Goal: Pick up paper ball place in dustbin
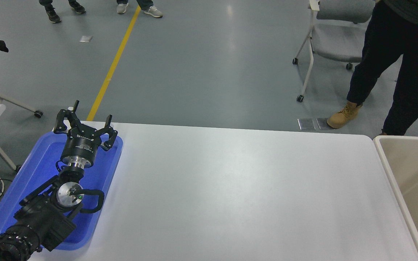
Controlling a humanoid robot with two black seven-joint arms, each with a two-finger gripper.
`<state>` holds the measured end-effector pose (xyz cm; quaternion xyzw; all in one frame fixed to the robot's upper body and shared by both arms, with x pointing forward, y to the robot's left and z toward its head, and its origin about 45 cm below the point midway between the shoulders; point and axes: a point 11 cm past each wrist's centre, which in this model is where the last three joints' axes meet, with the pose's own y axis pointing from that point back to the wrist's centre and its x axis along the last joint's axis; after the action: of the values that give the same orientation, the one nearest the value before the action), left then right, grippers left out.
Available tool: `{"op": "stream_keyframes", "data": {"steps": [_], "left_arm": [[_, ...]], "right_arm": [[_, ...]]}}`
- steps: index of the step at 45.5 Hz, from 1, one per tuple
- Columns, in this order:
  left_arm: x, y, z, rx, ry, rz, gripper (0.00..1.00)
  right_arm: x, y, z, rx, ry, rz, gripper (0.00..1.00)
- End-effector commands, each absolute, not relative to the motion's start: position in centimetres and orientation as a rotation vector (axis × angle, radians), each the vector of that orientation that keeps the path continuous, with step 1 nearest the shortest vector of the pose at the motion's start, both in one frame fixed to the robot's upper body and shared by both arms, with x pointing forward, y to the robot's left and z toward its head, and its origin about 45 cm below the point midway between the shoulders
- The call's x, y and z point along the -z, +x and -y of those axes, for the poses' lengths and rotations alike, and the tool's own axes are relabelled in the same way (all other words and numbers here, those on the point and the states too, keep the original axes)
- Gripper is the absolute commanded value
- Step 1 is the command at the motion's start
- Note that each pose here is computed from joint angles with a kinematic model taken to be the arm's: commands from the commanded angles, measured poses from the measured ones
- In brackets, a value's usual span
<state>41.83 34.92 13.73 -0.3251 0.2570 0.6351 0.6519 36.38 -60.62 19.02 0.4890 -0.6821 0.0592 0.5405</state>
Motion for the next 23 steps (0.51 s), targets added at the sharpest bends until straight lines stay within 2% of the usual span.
{"op": "stream_keyframes", "data": {"steps": [1, 18, 23], "left_arm": [[-13.68, 41.80, -34.95, -1.443, -0.739, -0.585, 1.00], [-13.68, 41.80, -34.95, -1.443, -0.739, -0.585, 1.00], [-13.68, 41.80, -34.93, -1.442, -0.737, -0.584, 1.00]], "right_arm": [[-23.9, 41.2, 58.2, -0.065, 1.329, 2.033, 1.00], [-26.7, 45.4, 52.6, 0.172, 1.715, 2.392, 1.00], [-29.2, 46.6, 51.2, 0.148, 1.863, 2.540, 1.00]]}}
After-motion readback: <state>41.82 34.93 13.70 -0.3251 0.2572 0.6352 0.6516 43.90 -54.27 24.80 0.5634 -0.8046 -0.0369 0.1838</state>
